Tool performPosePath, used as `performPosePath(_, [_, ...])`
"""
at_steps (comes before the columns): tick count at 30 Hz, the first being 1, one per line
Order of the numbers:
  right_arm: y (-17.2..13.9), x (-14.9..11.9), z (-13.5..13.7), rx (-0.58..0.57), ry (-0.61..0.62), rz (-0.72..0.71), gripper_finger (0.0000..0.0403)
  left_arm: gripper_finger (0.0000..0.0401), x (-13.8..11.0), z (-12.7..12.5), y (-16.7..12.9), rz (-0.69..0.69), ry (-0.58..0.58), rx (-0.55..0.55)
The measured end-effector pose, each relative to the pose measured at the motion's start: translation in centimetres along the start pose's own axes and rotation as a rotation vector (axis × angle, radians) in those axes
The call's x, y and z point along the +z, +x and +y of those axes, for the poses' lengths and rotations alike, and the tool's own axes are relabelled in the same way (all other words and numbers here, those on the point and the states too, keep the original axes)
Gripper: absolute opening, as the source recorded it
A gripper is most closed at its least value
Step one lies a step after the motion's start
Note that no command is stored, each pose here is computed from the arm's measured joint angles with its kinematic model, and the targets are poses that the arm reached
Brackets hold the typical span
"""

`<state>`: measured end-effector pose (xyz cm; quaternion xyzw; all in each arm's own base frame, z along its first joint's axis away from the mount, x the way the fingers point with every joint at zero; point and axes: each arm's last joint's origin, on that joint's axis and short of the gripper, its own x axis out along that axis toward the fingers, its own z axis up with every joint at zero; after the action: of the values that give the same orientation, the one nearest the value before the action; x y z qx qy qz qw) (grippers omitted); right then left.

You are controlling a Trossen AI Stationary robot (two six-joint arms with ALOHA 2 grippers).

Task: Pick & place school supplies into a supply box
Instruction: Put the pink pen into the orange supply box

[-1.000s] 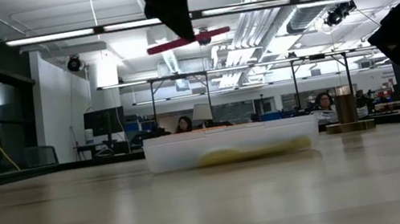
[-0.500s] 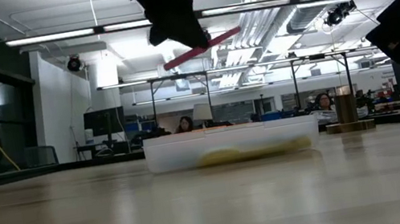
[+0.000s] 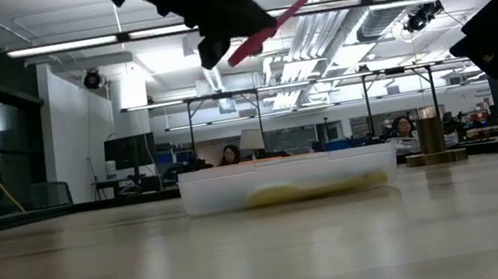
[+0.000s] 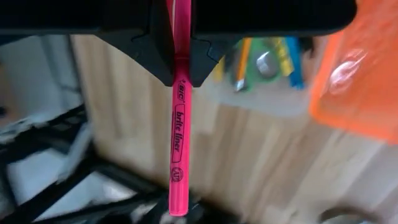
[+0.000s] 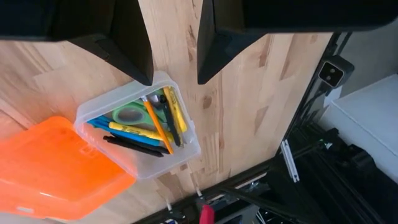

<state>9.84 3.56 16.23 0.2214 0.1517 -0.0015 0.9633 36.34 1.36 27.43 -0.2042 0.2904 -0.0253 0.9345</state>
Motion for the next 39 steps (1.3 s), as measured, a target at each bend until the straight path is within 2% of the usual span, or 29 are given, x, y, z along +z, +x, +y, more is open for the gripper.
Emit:
performPosePath(15, [0.0,0.0,0.0,-0.009,0.007,0.000,0.0103,0.0056,0.5,1.2,-0.3,-0.175,-0.028,-0.486])
performPosePath(20, [0.0,0.0,0.0,-0.009,0.007,0.001,0.0103,0.0056,0.2,1.3,-0.6,-0.255,-0.031,-0.591])
performPosePath(31, [0.0,0.0,-0.1,-0.010,0.006,0.001,0.0103,0.0056,-0.8,1.4,-2.0,-0.438,-0.036,-0.755])
performPosePath(39, [0.0,0.0,-0.1,-0.019,0.006,-0.005,0.0103,0.0056,-1.2,1.3,-3.1,-0.568,-0.033,-0.814])
